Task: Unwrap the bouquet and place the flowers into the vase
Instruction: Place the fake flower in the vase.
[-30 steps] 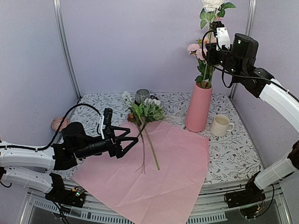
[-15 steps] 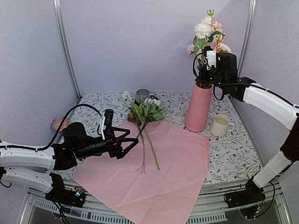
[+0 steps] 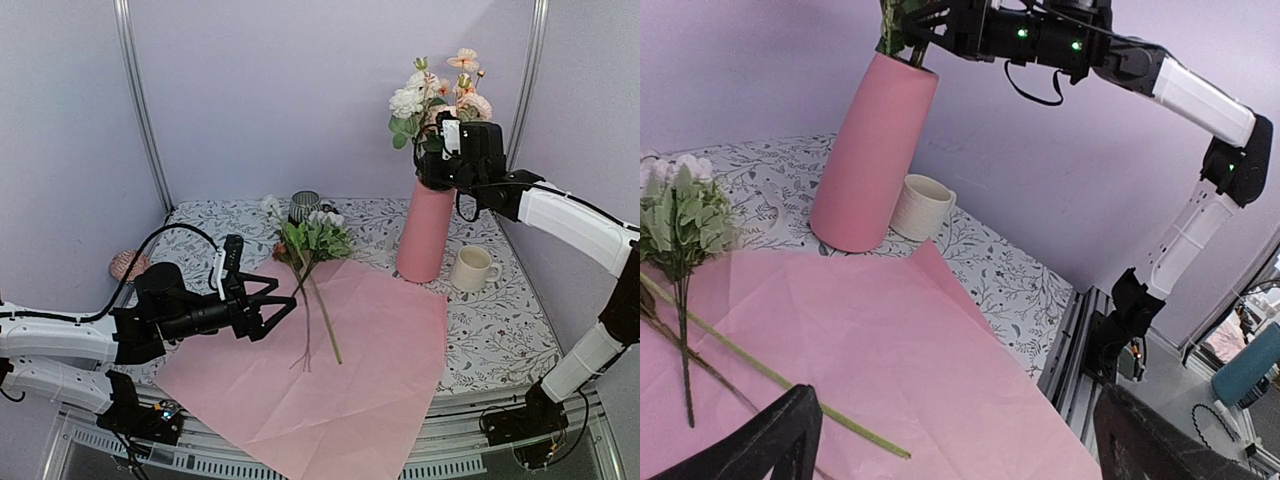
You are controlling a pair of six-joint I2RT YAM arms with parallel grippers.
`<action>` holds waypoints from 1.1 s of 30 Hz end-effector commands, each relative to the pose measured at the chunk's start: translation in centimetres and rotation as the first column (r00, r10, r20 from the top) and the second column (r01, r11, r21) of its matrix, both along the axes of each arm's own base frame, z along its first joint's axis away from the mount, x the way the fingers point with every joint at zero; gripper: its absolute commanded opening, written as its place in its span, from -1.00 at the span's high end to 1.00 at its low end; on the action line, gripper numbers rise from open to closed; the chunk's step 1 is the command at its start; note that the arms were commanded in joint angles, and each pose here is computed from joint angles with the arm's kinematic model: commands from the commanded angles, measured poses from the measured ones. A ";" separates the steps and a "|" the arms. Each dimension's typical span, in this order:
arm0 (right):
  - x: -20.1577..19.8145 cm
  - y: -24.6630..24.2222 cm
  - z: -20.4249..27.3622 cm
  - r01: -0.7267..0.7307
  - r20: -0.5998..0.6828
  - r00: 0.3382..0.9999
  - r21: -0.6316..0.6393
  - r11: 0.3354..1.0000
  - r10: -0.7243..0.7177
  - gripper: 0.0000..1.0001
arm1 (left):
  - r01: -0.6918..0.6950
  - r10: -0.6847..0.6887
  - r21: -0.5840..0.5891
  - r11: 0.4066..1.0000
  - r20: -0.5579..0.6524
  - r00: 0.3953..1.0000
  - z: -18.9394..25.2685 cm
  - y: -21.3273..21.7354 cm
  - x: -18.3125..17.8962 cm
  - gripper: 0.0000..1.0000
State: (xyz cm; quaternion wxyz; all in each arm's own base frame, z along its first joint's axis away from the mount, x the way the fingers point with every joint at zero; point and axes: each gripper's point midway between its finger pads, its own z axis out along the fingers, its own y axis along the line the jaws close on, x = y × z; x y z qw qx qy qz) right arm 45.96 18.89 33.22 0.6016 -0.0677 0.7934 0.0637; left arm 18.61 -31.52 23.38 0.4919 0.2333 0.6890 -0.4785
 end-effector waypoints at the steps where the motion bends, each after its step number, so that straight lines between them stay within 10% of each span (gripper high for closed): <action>1: -2.2 -0.4 1.9 -0.044 0.006 0.999 0.037 0.998 0.044 -0.07 | -0.009 0.009 -0.006 1.000 0.016 1.000 0.6 -0.1 0.2 -0.94; 15: -10.3 4.1 3.4 -0.445 -0.034 0.890 0.145 0.884 0.454 -0.43 | -0.091 0.092 0.035 0.995 -0.043 0.995 -0.6 0.1 1.7 -0.92; 23: -15.7 10.8 0.8 -0.698 -0.004 0.705 0.175 0.695 0.709 -0.40 | -0.231 0.267 0.167 0.959 -0.243 0.932 -5.9 1.8 6.1 -0.26; 33: -15.1 14.3 -5.4 -0.739 -0.021 0.657 0.180 0.650 0.753 -0.39 | -0.259 0.369 0.339 0.904 -0.318 0.873 -10.7 2.2 8.6 -0.20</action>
